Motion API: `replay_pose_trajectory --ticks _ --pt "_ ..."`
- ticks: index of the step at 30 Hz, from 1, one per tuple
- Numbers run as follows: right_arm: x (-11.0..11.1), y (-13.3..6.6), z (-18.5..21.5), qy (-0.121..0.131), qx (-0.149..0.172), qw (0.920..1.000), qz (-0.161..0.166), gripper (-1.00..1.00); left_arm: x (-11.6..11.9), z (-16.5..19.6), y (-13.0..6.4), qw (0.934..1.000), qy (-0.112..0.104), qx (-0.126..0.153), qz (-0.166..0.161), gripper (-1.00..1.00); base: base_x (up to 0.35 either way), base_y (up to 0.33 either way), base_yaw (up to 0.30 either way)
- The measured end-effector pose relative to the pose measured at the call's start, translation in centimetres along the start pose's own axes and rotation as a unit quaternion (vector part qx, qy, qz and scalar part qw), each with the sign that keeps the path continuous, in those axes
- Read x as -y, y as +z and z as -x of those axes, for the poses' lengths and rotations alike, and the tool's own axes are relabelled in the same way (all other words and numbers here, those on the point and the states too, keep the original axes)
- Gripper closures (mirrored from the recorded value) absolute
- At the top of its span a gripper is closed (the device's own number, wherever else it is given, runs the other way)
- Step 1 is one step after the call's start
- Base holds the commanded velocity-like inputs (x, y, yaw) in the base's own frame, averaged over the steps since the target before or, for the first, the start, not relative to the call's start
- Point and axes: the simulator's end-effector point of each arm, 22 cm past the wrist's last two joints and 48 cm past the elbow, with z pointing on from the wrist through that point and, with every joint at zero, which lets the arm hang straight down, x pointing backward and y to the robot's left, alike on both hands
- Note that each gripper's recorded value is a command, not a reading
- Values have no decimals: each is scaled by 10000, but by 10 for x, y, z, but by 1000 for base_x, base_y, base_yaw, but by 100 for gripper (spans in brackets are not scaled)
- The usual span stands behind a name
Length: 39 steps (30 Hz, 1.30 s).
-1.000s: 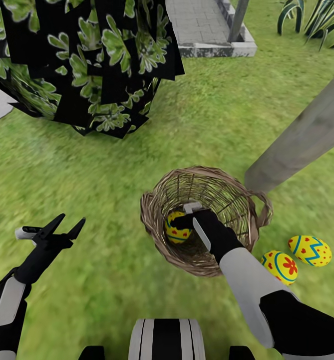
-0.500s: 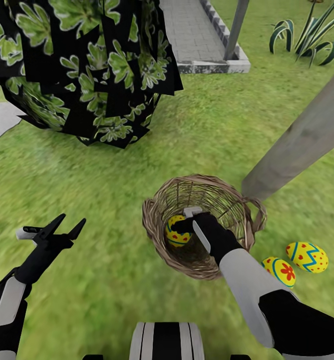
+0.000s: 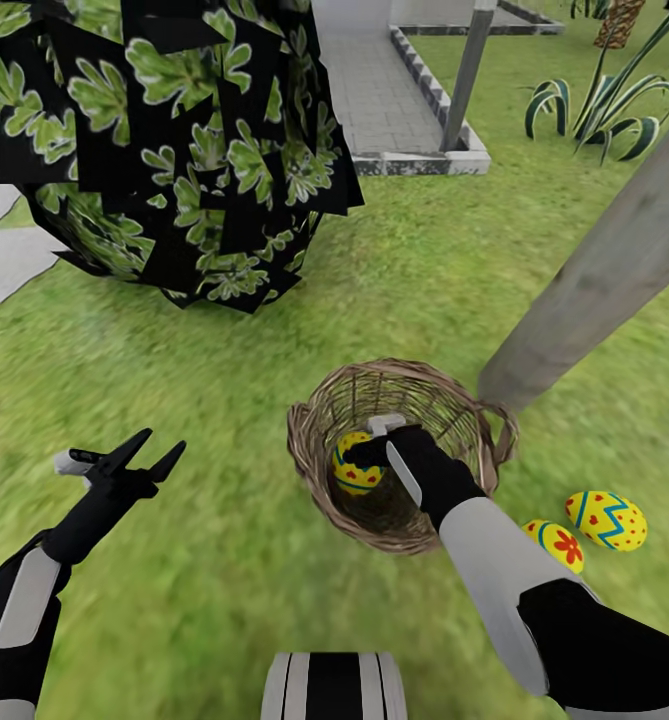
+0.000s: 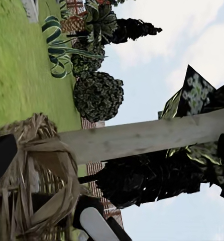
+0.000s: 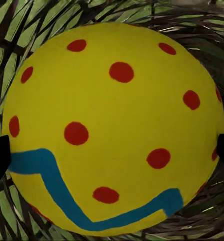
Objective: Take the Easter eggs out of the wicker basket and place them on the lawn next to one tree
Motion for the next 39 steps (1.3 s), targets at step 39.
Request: replay_pose_trajectory --ticks 39 --pt "18 -87 58 -182 664 9969 -369 100 83 4 18 9979 438 -27 -469 -100 -55 -28 0"
